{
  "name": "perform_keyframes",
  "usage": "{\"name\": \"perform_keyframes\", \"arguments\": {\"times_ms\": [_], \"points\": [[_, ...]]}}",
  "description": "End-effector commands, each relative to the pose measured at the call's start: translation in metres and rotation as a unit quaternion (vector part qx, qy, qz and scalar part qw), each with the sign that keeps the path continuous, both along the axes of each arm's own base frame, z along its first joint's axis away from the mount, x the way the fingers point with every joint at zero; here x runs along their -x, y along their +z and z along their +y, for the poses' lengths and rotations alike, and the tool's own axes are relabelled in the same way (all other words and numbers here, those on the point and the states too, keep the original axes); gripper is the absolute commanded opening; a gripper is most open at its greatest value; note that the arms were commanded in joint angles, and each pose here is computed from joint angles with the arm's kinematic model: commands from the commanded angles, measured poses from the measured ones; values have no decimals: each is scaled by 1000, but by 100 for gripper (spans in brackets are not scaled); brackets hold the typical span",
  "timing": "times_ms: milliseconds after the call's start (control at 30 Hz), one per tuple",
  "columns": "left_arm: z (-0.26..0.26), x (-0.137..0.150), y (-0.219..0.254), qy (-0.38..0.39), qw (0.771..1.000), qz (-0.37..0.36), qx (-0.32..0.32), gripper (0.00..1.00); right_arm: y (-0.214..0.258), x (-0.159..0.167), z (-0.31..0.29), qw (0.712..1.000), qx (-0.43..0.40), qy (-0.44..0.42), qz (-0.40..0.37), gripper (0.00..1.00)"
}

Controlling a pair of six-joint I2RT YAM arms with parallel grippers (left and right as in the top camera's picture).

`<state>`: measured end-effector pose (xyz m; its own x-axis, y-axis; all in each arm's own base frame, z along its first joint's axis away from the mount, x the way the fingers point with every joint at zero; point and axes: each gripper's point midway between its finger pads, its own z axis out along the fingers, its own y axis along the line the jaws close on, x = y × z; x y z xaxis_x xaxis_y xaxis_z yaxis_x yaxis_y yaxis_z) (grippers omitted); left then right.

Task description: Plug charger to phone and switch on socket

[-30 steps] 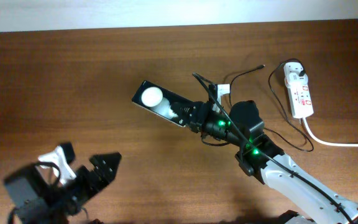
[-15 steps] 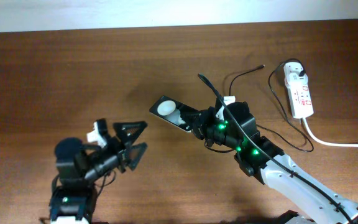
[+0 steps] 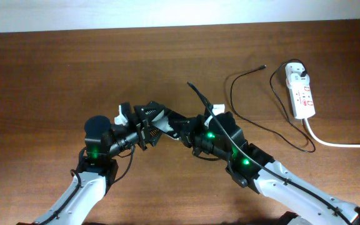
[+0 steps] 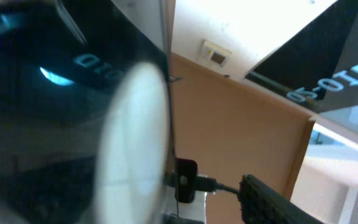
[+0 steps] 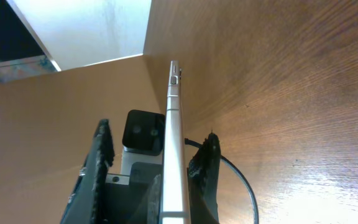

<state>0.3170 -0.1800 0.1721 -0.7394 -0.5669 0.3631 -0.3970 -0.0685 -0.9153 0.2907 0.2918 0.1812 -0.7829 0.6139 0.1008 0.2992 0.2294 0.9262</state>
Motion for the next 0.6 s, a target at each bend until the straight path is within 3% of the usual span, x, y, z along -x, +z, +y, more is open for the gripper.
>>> {"name": "perform_keyframes", "arguments": {"times_ms": [0, 133, 533, 567], "points": [[6, -12, -2, 34, 999, -1, -9, 52, 14, -3, 1, 1000, -11, -10, -16, 4], [9, -16, -3, 51, 999, 3, -9, 29, 14, -3, 2, 1000, -12, -8, -16, 4], [11, -18, -3, 59, 998, 8, -6, 0, 18, 11, 13, 999, -38, 30, 5, 5], [11, -18, -3, 59, 998, 8, -6, 0, 12, 12, 11, 999, -29, 30, 15, 10]]}}
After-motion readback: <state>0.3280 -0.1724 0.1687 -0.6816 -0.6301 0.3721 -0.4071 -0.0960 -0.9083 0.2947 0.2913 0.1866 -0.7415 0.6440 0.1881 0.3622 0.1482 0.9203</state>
